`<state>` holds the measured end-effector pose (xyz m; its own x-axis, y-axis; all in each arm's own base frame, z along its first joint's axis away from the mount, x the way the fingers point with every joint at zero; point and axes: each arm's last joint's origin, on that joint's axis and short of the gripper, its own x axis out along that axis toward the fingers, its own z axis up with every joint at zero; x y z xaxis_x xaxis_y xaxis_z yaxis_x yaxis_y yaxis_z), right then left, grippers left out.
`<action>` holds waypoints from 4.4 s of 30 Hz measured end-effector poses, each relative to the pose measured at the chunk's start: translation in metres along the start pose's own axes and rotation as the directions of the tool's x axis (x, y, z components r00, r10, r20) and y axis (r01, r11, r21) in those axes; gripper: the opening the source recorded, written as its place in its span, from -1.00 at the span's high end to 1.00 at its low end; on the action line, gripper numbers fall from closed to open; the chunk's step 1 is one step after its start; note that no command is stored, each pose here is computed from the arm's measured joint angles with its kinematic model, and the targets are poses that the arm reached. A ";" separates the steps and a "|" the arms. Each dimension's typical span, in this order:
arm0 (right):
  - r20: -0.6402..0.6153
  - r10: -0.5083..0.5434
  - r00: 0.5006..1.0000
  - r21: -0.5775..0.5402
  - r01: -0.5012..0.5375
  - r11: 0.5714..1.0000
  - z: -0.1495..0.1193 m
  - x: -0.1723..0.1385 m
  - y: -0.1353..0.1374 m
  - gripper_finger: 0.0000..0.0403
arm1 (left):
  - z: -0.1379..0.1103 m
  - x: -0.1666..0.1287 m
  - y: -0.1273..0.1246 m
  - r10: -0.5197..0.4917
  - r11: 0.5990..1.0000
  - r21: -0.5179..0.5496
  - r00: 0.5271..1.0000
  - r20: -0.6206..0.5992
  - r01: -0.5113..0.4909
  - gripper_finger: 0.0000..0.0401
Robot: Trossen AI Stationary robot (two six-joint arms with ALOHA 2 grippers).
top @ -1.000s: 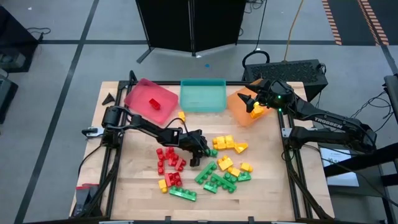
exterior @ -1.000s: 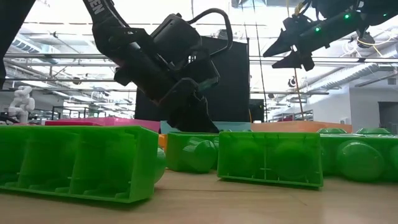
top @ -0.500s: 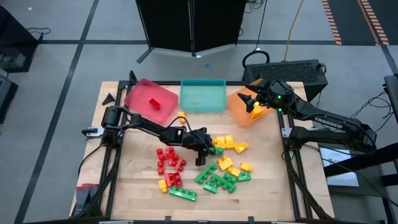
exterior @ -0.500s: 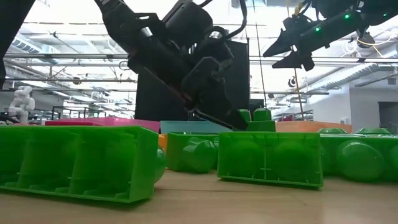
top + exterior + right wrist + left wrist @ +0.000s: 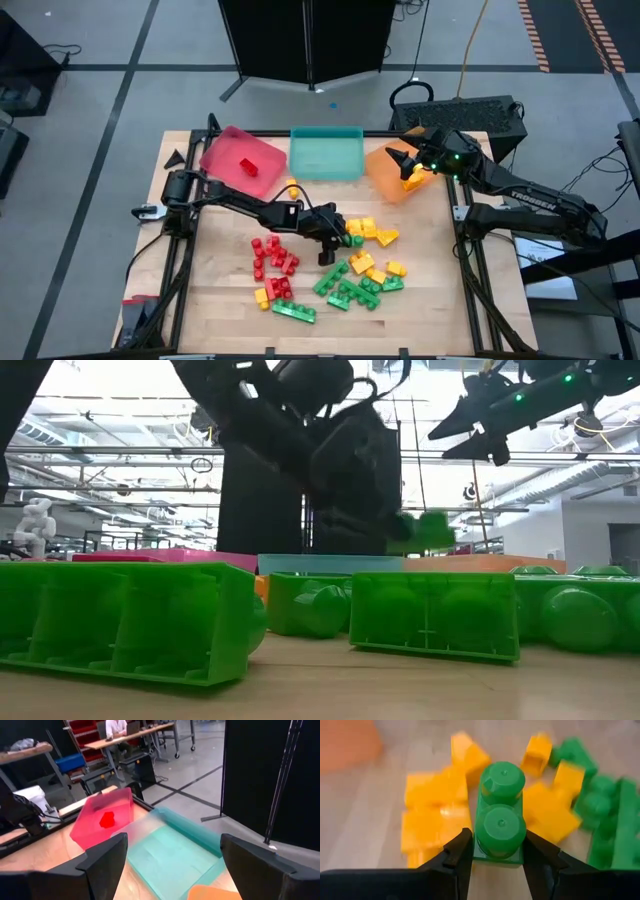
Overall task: Sort blocks
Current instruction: Put the green game piece into the blue bin
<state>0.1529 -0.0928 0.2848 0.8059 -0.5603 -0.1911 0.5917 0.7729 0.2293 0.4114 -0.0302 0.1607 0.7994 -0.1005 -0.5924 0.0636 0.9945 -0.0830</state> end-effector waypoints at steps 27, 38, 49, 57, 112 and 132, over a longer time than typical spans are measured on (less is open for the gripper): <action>0.057 0.008 0.998 0.031 -0.010 0.999 0.007 -0.018 0.000 -0.56 | 0.036 -0.109 0.149 0.721 0.626 -0.398 0.692 -0.030 -0.670 0.30; 0.056 0.008 0.998 0.029 -0.009 1.000 0.007 -0.018 0.000 -0.56 | 0.017 -0.116 0.176 0.688 0.578 -0.471 0.708 -0.159 -0.667 0.30; 0.057 0.009 0.998 0.037 -0.011 0.999 0.007 -0.018 0.000 -0.56 | -0.004 -0.092 0.179 0.624 0.566 -0.496 0.735 -0.263 -0.658 0.30; 0.056 0.010 0.998 0.042 -0.012 0.999 0.007 -0.018 0.000 -0.56 | -0.010 -0.088 0.180 0.624 0.537 -0.509 0.722 -0.297 -0.673 0.06; -0.084 -0.022 0.996 -0.009 0.022 1.000 -0.006 -0.018 -0.003 -0.56 | -0.043 0.015 -0.166 0.376 0.832 -0.410 0.923 -0.080 -0.374 0.10; -0.106 -0.029 0.994 -0.013 0.028 1.000 -0.008 -0.018 -0.004 -0.56 | -0.011 -0.013 -0.160 0.513 0.829 -0.168 0.845 -0.149 -0.533 0.11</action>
<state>0.1360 -0.0830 0.2793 0.7819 -0.5476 -0.2980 0.6135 0.7607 0.2119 0.3838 -0.1882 0.1730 0.6193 0.4214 -0.6625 -0.4739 0.8734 0.1126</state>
